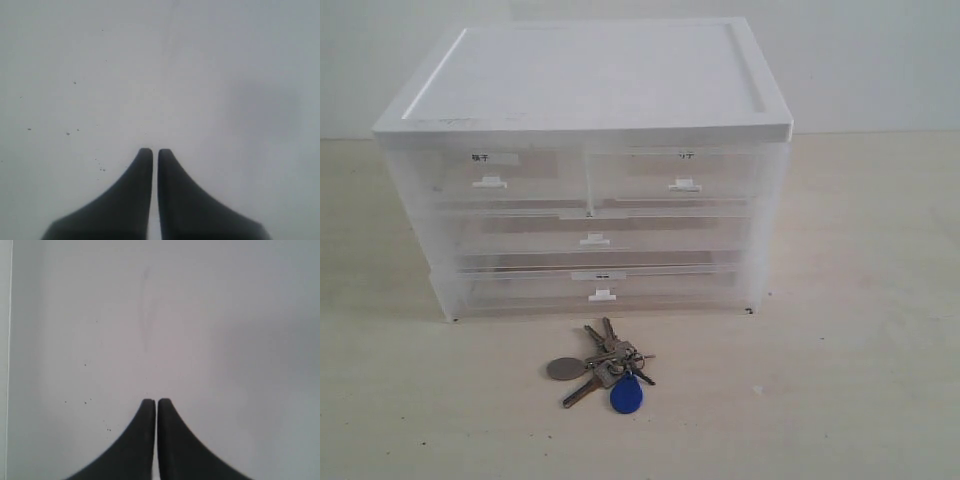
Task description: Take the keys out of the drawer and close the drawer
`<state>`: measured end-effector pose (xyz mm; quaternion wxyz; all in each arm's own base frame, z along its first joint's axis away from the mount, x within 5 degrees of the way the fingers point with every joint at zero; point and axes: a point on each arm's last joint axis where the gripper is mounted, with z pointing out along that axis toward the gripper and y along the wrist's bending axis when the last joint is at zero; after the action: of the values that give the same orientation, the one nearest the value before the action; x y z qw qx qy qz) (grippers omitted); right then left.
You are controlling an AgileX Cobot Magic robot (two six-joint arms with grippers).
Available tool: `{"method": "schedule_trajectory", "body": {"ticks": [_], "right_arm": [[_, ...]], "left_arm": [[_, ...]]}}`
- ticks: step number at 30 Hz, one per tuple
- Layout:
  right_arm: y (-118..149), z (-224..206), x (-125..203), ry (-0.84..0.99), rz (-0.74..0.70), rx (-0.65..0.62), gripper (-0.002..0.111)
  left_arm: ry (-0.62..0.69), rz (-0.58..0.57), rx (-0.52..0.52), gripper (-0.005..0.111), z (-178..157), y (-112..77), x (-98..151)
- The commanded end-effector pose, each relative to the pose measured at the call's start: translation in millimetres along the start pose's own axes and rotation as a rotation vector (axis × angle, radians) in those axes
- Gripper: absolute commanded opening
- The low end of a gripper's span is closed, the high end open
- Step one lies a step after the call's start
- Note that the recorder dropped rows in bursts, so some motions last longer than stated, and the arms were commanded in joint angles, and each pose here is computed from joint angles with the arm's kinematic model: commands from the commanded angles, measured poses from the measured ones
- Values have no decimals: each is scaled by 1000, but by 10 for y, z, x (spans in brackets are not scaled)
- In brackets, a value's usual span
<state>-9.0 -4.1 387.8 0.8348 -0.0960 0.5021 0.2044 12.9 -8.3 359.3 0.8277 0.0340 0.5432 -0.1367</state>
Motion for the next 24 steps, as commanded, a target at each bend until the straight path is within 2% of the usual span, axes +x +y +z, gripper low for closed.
{"method": "schedule_trajectory", "body": {"ticks": [1, 10, 24], "right_arm": [[-3, -65, 35, 31, -14, 4, 0], [-8, -70, 105, 108, 8, 9, 0], [-8, -70, 105, 108, 8, 9, 0]], "left_arm": [[9, -10, 48, 5, -111, -42, 27], [15, -7, 60, 5, -132, -53, 32], [15, -7, 60, 5, -132, -53, 32]]}}
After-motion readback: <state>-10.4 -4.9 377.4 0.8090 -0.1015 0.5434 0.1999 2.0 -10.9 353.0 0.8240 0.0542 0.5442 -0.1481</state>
